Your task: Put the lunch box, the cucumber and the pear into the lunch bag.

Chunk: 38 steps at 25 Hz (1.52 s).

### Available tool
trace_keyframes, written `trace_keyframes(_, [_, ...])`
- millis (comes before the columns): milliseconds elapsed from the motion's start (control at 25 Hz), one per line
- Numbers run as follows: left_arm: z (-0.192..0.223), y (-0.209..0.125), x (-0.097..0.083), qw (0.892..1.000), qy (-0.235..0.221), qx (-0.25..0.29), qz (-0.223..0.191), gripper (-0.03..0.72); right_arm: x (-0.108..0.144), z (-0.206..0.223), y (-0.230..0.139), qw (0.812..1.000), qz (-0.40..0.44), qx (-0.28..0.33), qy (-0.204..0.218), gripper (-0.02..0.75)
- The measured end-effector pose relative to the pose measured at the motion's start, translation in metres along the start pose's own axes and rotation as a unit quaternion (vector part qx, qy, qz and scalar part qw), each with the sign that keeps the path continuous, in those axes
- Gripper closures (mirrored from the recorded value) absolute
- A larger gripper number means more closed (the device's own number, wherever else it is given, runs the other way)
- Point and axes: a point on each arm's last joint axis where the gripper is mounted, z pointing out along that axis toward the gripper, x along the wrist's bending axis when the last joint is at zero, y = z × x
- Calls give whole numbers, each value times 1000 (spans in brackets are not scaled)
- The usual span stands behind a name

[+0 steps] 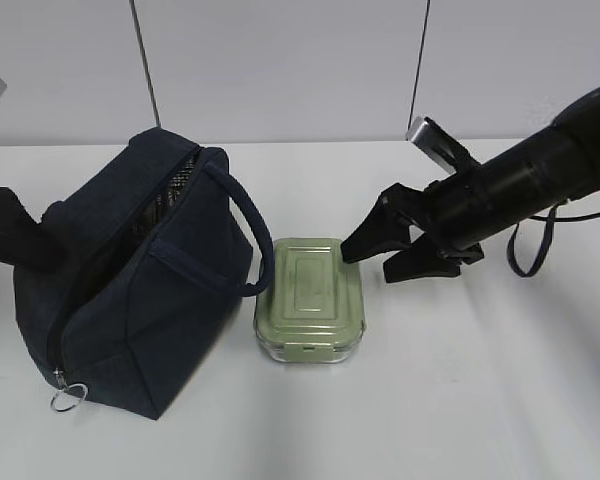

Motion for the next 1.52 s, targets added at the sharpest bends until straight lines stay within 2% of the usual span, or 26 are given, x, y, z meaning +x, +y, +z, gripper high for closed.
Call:
trace_keyframes(280, [0,0,0,1000,0,0,0,687,-21,23,-3,999,44,0,21,135])
trace_keyframes(520, [0,0,0,1000,0,1,1,687,-25,29,-1,998,57,-15,39,136])
trace_keyframes(840, [0,0,0,1000,1,1,-1,687,-31,48,-9,997,58,9,46,146])
trace_keyframes(920, [0,0,0,1000,1,1,-1,687,-29,50,-10,997,58,13,52,178])
trace_keyframes(960, [0,0,0,1000,1,1,-1,687,-28,51,-11,997,57,14,55,216])
trace_keyframes(1040, [0,0,0,1000,1,1,-1,687,-26,51,-11,996,60,14,63,345])
trace_keyframes(1120, [0,0,0,1000,1,1,-1,687,-26,51,-11,996,59,17,66,386])
trace_keyframes(1320, [0,0,0,1000,0,2,-1,687,-24,37,-8,998,41,13,56,391])
trace_keyframes(1440, [0,0,0,1000,0,2,-1,687,-19,8,0,999,20,-18,33,391])
trace_keyframes(1520, [0,0,0,1000,0,2,-1,687,-5,-19,8,998,11,-51,27,391])
